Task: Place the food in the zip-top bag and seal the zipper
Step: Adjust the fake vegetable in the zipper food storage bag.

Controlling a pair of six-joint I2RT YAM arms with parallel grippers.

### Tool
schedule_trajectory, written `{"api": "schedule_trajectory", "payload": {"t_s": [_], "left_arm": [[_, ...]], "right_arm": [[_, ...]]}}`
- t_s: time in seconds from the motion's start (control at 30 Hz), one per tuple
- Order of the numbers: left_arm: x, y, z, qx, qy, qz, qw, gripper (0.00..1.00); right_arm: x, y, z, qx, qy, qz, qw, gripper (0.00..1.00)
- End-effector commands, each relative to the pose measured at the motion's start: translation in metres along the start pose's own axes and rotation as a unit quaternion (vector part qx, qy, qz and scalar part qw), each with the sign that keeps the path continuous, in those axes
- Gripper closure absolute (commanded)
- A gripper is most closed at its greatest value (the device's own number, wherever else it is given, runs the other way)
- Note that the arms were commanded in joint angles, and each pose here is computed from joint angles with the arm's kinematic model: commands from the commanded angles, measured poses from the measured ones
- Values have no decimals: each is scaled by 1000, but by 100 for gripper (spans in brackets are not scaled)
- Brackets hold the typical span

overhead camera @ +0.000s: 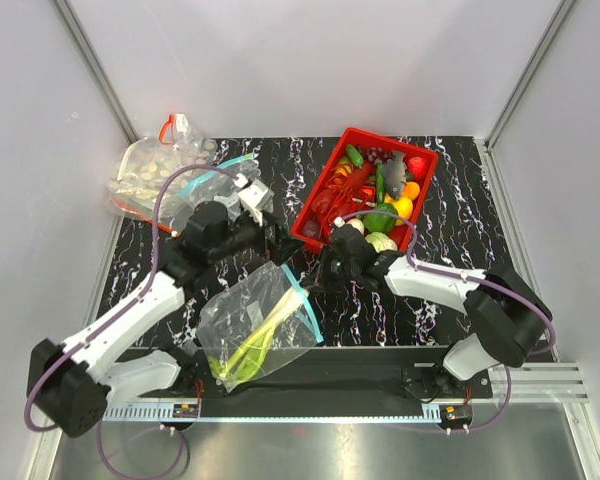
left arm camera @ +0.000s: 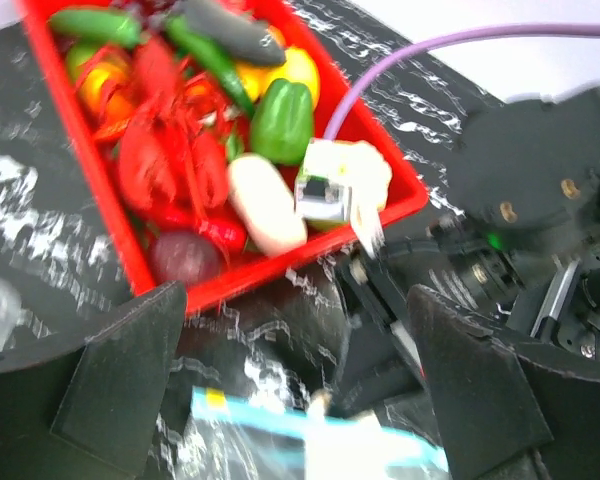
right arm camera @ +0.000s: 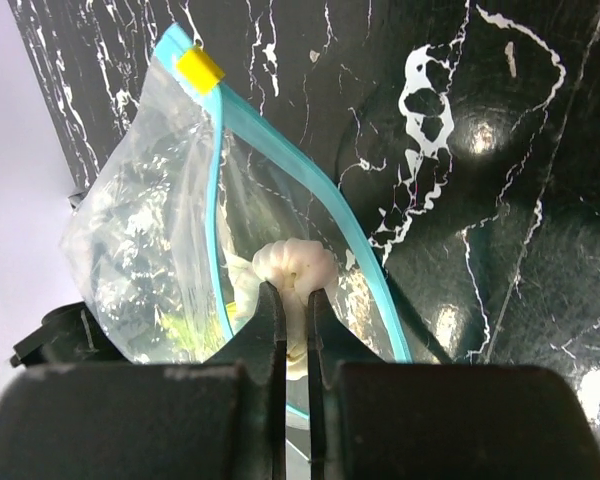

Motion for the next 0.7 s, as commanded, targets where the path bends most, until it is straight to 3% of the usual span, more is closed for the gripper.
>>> {"api": "schedule_trajectory", "payload": {"t_s": [0.0, 0.17, 0.27, 0.67], "left_arm": [[-32, 20, -34, -51, 21, 89, 994, 1], [-49, 37, -79, -120, 50, 145, 981, 1], [-49, 34, -105, -135, 71, 122, 981, 1], [-44, 39, -157, -115, 124, 109, 980, 1]], "right_arm": [[9, 0, 6, -30, -8, -10, 999, 98], [17, 2, 10, -36, -3, -13, 999, 97], [20, 3, 16, -46, -5, -19, 999, 96], [34, 6, 33, -57, 5, -16, 998, 92]]}}
Point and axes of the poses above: each gripper's point midway between its finger pads, its own x axis out along the fingers, its own y axis along the line the jaws close on, z = x × y, the point moved 1 cm from there along -x, back along the fingers, and after that the axes turned 13 degrees about -x, right-handed, at the moved point
